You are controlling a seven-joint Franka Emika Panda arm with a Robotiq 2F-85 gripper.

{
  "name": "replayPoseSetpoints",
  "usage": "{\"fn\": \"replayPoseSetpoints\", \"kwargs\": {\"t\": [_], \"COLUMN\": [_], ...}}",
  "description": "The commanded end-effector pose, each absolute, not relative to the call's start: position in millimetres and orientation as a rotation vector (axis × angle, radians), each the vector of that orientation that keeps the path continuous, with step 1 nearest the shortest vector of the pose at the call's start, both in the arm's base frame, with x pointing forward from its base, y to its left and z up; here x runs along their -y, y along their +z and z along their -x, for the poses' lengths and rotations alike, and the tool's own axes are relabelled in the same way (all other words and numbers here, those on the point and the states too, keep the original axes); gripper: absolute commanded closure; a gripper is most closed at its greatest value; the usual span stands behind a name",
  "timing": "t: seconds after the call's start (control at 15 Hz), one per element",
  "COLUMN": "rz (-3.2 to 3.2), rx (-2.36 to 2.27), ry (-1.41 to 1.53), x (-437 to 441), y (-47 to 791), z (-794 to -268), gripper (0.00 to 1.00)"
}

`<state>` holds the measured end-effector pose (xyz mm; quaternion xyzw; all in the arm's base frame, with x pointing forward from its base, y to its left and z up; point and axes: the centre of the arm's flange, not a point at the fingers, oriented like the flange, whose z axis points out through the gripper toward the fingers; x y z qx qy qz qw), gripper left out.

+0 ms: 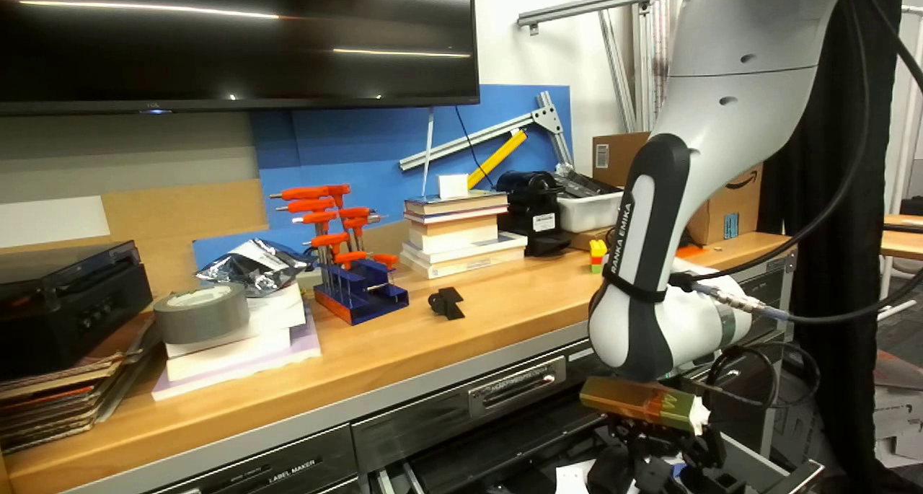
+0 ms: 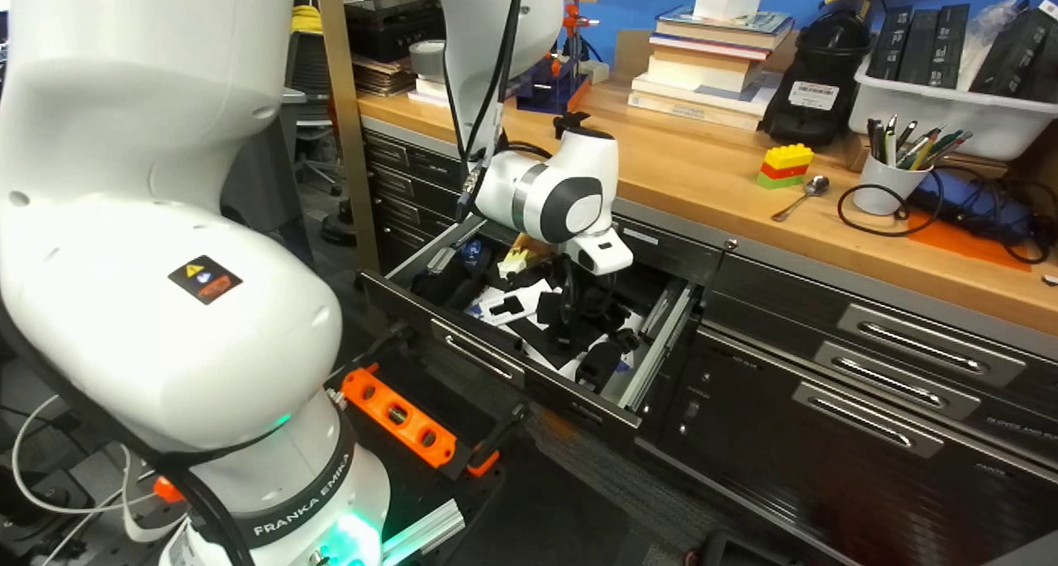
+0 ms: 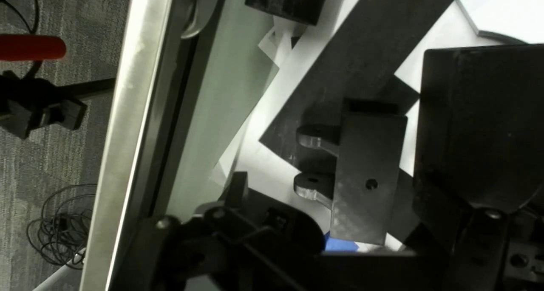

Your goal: Place the black objects inside the open drawer then close the drawer

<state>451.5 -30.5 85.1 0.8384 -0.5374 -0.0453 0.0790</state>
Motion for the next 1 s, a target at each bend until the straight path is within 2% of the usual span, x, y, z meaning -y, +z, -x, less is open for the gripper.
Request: {"fn": "replayPoseSetpoints", "kwargs": {"t": [0.0, 0.93], "rz": [-2.541, -2.842], "rx": [1.6, 1.265], "ry": [-0.065, 0.138], "x": [22, -26], "y": [121, 289], "z": [-456, -533], "gripper": [0.0, 0.0]}}
